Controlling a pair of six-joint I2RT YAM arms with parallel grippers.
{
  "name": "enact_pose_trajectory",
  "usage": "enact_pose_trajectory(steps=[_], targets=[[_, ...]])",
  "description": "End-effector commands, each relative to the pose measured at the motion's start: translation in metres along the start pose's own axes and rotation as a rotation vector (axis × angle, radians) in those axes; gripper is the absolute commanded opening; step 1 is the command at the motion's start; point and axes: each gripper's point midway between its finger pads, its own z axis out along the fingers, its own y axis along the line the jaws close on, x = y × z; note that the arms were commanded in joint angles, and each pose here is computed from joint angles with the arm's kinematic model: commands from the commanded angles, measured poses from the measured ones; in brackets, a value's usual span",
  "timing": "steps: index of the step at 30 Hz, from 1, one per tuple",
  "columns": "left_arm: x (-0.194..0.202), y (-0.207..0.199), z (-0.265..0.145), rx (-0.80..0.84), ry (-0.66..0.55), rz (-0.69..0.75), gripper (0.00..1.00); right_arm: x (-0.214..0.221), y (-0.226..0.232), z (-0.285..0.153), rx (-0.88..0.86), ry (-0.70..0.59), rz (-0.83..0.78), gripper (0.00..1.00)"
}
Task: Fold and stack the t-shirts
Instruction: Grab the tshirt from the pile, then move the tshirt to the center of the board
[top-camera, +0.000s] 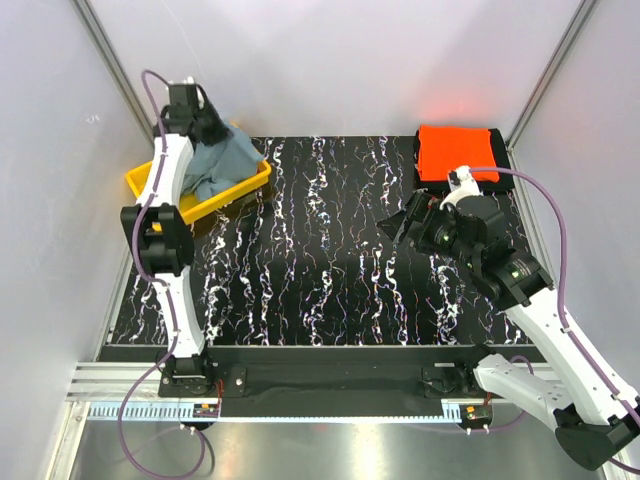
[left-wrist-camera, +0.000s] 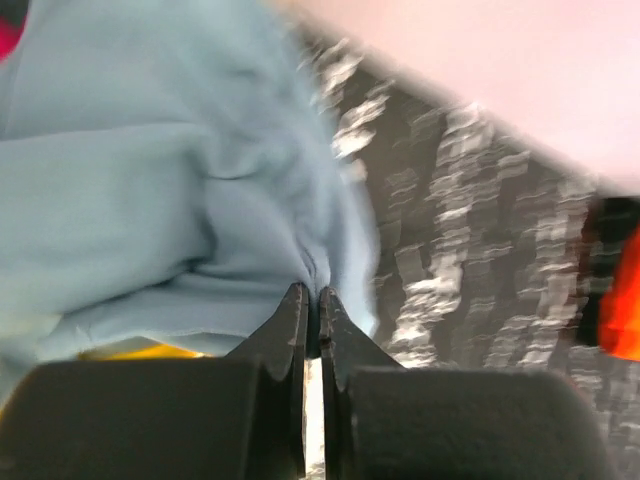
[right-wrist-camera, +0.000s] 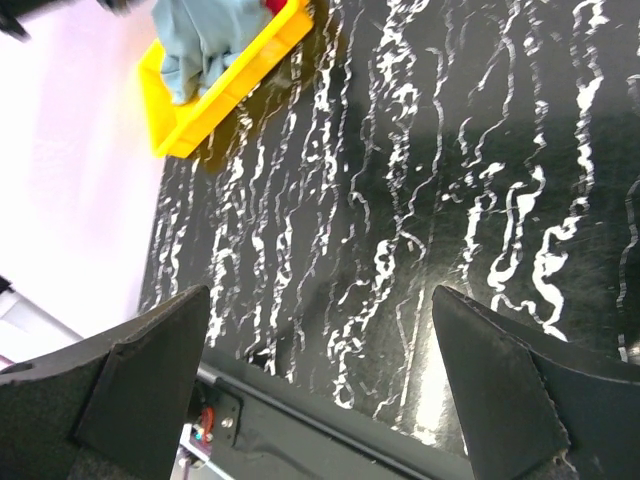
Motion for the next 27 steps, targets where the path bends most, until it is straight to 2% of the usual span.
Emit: enact_pose_trajectory(steps=[1,2,4,5,6,7,8,10,13,14,16,17,18,20,21,23,24,26,27], targets=[[-0.099,-0.126,-0.129,0.393,-0.28,0.035,0.0,-0.011,0.025,-0.009,-0.098,-0.026,0.022,1.0],[-0.1,-0.146,-0.147,0.489,-0.276,0.051,0.0,-0.01,0.025,-0.011,-0.104,-0.025,0.015,1.0],[-0.116,-0.189,-0.204,0.691,-0.362,0.062,0.0,-0.009,0.024,-0.015,-0.116,-0.032,-0.009,1.0],[-0.114,-0.213,-0.245,0.819,-0.356,0.035,0.0,-0.01,0.024,-0.021,-0.121,-0.046,-0.014,1.0],[-0.113,-0.226,-0.268,0.9,-0.366,0.03,0.0,-0.012,0.024,-0.024,-0.124,-0.057,-0.019,1.0],[-0.117,-0.238,-0.291,1.008,-0.424,0.054,0.0,-0.014,0.025,-0.027,-0.127,-0.071,-0.019,1.0],[-0.113,-0.248,-0.315,1.091,-0.399,0.019,0.0,-0.017,0.026,-0.033,-0.134,-0.091,-0.018,1.0],[-0.101,-0.27,-0.364,1.22,-0.423,0.063,0.0,-0.02,0.024,-0.036,-0.126,-0.112,-0.005,1.0],[-0.069,-0.291,-0.414,1.353,-0.383,0.12,0.0,-0.019,0.024,-0.039,-0.126,-0.118,0.012,1.0],[-0.057,-0.295,-0.439,1.383,-0.407,0.181,0.0,-0.017,0.023,-0.037,-0.124,-0.11,0.018,1.0],[-0.038,-0.3,-0.439,1.36,-0.385,0.197,0.0,-0.013,0.022,-0.036,-0.125,-0.094,0.037,1.0],[-0.036,-0.298,-0.454,1.34,-0.457,0.243,0.0,-0.009,0.02,-0.034,-0.121,-0.081,0.044,1.0],[-0.025,-0.295,-0.438,1.301,-0.423,0.229,0.0,-0.008,0.02,-0.033,-0.119,-0.074,0.06,1.0],[-0.02,-0.287,-0.442,1.262,-0.46,0.251,0.0,-0.002,0.019,-0.032,-0.121,-0.055,0.07,1.0],[-0.012,-0.279,-0.42,1.211,-0.413,0.22,0.0,-0.001,0.019,-0.031,-0.123,-0.051,0.076,1.0],[0.001,-0.272,-0.418,1.214,-0.38,0.213,0.0,0.002,0.015,-0.029,-0.112,-0.047,0.08,1.0],[0.018,-0.268,-0.397,1.198,-0.314,0.188,0.0,0.003,0.013,-0.028,-0.104,-0.047,0.082,1.0],[0.045,-0.269,-0.392,1.22,-0.249,0.187,0.0,0.007,0.004,-0.023,-0.07,-0.044,0.089,1.0],[0.066,-0.263,-0.367,1.191,-0.186,0.172,0.0,0.008,0.001,-0.021,-0.057,-0.045,0.099,1.0]])
